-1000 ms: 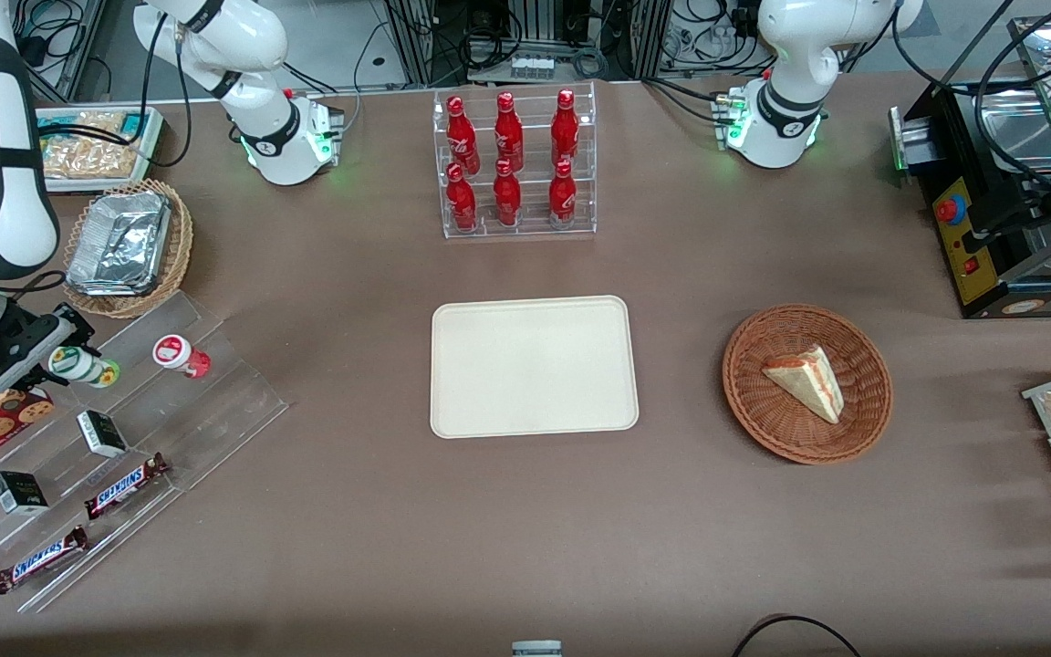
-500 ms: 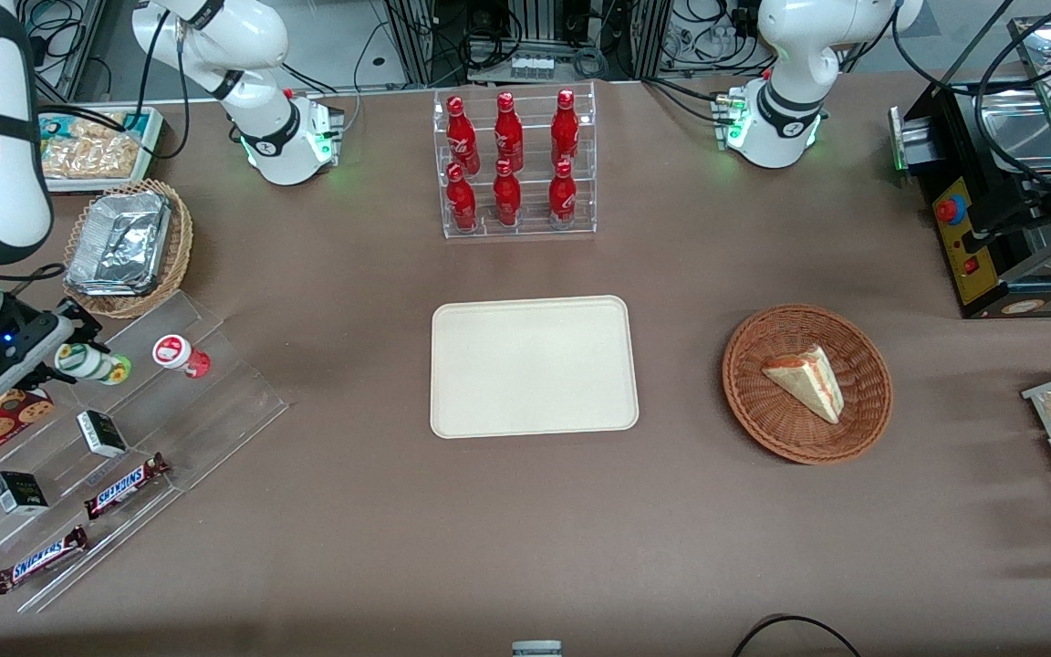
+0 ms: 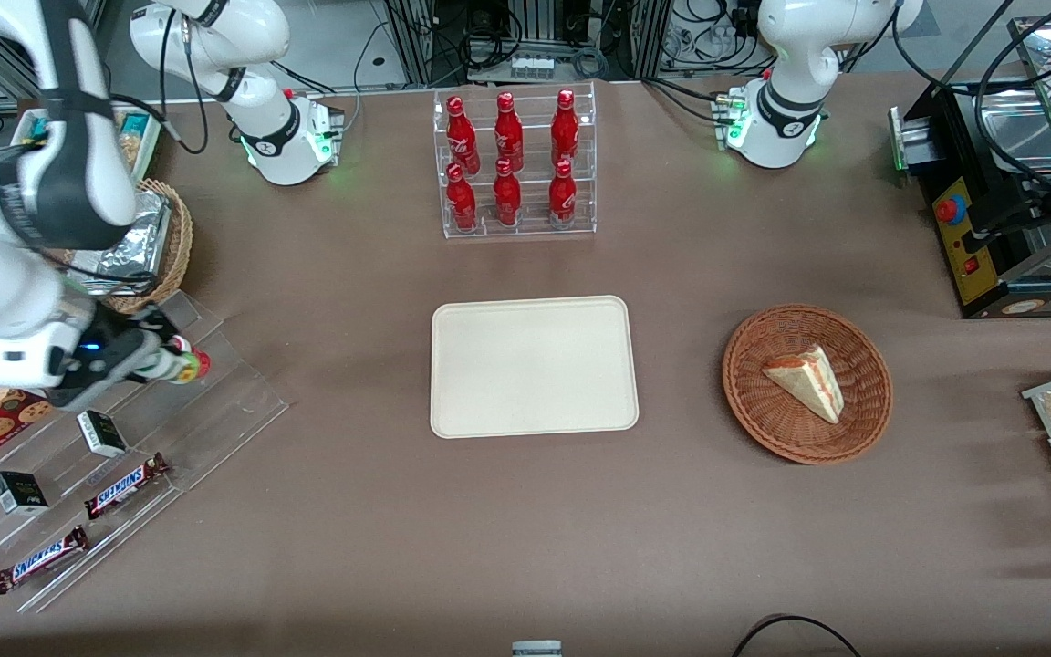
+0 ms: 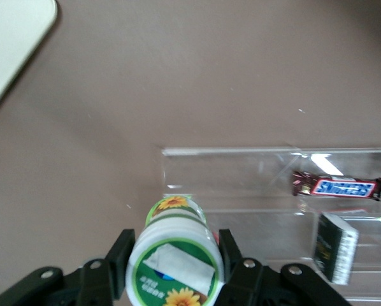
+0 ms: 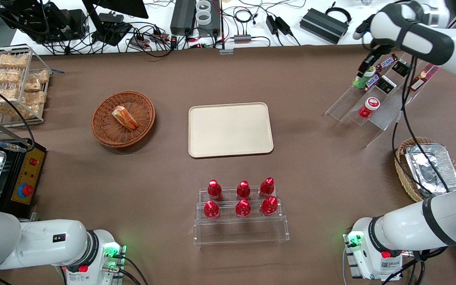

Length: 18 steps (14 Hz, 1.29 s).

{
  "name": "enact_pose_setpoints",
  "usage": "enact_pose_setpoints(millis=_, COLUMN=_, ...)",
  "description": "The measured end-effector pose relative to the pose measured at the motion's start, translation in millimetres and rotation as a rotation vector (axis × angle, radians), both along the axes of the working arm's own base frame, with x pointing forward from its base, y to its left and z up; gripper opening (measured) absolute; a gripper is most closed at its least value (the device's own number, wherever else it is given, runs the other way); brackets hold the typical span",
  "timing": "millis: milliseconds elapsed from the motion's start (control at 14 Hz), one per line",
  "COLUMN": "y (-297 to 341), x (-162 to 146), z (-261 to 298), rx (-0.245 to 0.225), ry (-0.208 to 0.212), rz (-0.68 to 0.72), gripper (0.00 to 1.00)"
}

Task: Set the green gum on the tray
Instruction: 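Lift the green gum bottle and carry it over the cream tray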

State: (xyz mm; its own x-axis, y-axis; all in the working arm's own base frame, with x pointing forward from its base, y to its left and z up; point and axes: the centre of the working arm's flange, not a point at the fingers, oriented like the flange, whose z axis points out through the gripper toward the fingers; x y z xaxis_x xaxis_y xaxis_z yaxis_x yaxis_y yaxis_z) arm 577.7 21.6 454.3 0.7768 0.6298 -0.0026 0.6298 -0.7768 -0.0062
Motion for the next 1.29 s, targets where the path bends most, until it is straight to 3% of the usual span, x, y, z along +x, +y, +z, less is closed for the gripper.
enact_pose_setpoints(millis=643, y=214, x=-13, z=-58, rx=-0.059, ry=0.051, rz=-0.337, gripper=0.59)
enact_pose_setpoints(millis=1071, y=345, x=-20, z=-120, rx=-0.058, ry=-0.006, rz=-0.562, gripper=0.59)
enact_pose_setpoints(millis=1286, y=396, x=-19, z=-145, rx=-0.013, ry=-0.022, rz=-0.663, gripper=0.59)
